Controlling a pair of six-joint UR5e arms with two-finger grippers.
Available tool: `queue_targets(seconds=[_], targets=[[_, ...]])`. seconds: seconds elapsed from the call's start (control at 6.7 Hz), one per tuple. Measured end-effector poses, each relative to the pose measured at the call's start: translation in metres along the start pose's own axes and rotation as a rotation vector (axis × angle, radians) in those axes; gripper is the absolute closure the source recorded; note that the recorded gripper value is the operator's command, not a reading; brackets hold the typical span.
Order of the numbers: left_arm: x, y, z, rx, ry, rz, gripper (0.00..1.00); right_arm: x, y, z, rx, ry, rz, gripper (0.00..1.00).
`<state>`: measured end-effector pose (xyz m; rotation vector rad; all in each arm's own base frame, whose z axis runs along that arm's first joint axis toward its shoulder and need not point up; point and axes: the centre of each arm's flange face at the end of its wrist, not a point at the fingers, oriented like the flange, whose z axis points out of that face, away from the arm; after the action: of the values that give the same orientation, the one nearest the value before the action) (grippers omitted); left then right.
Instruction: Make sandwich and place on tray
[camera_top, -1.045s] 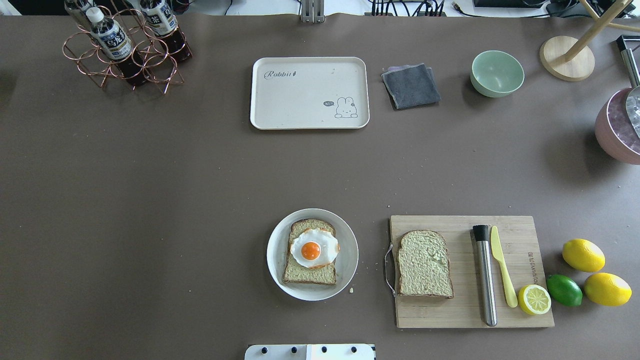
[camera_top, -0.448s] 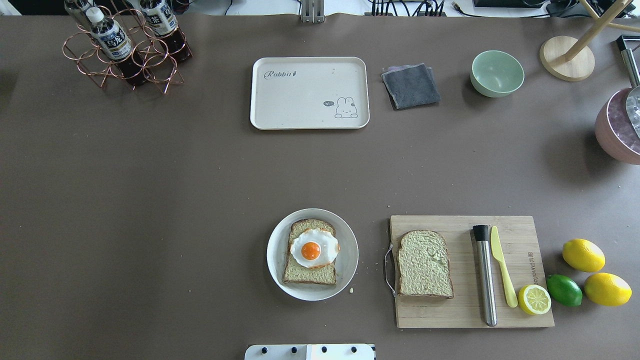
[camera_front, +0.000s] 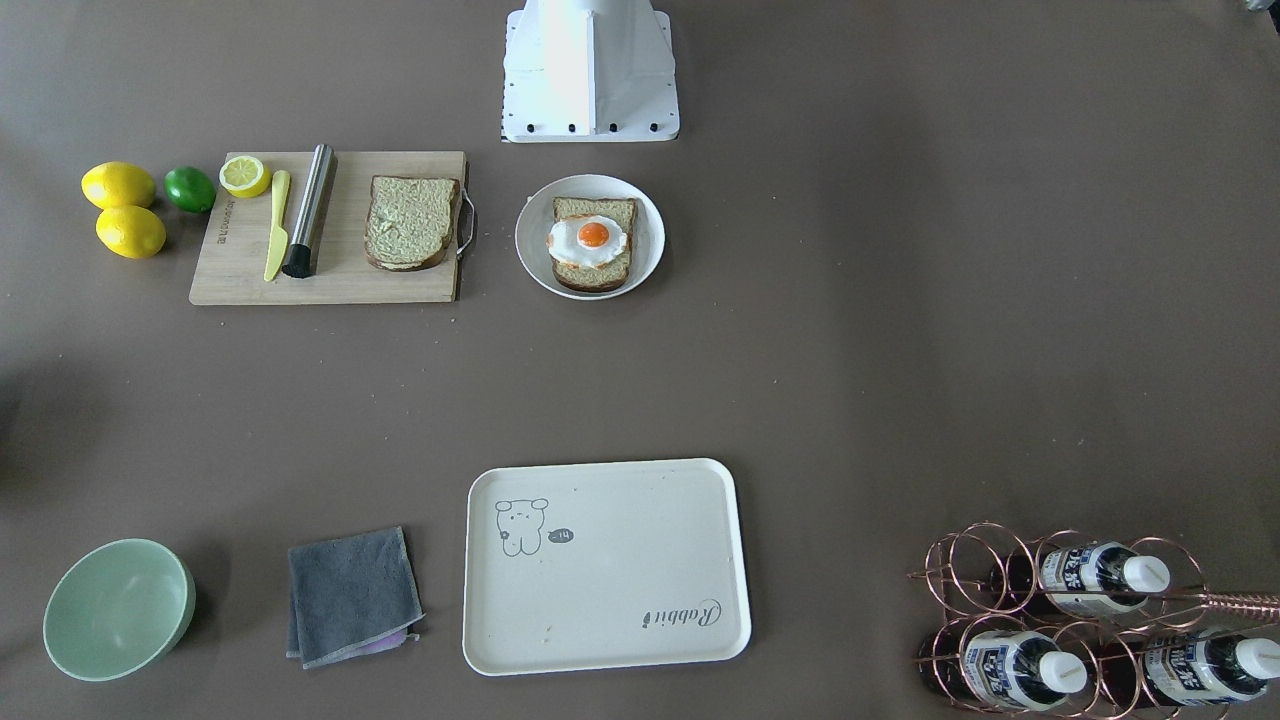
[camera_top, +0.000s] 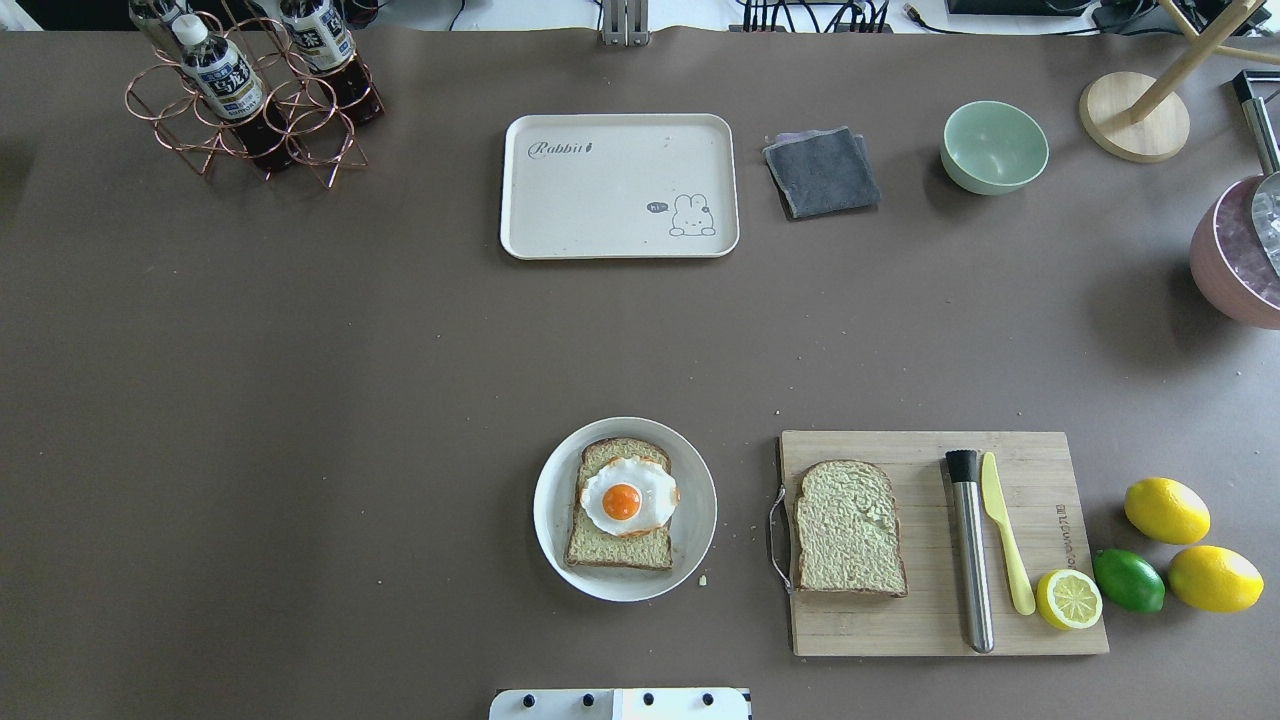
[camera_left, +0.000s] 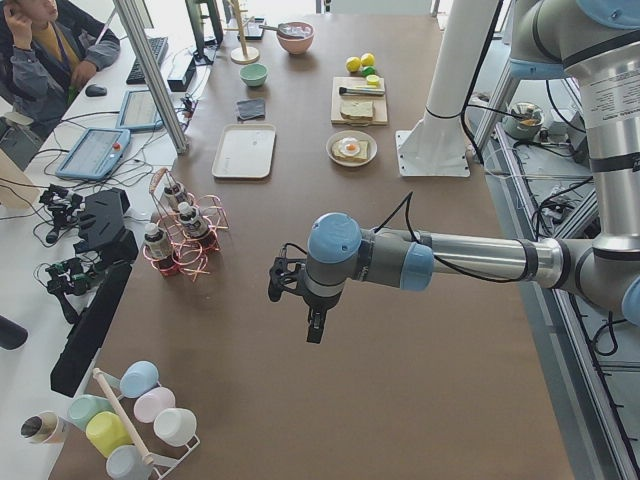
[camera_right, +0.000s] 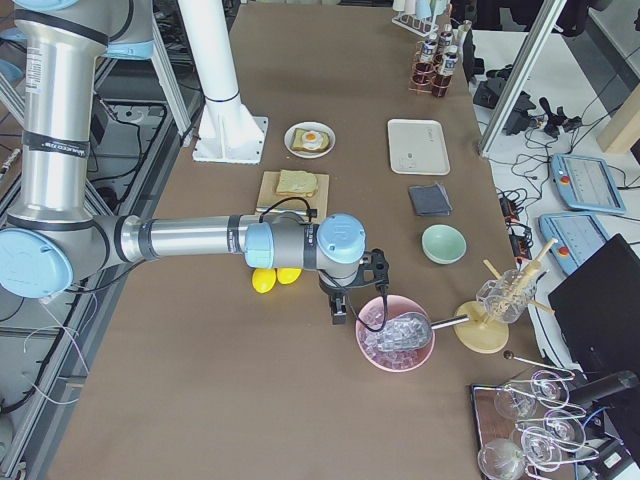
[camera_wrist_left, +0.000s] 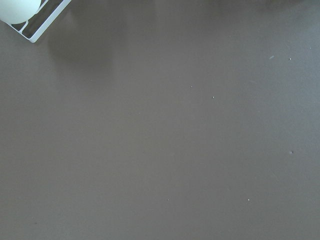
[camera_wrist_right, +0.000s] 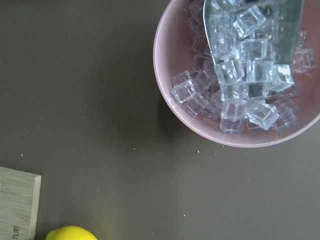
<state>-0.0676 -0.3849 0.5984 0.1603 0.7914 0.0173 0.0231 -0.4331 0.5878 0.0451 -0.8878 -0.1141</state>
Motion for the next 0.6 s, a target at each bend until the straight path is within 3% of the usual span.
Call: queue_targets(seconds=[0.3,0.6], targets=[[0.0,0.001,0.0,0.0,0.0,0.0,0.03,-0.064,-0.013,0.017,0.0,-0.004,0.033,0.02],[0.0,0.003,0.001,-0.001,0.002,0.0,0.03,-0.12,-0.018,0.047,0.015,-0.045,0.072,0.02]])
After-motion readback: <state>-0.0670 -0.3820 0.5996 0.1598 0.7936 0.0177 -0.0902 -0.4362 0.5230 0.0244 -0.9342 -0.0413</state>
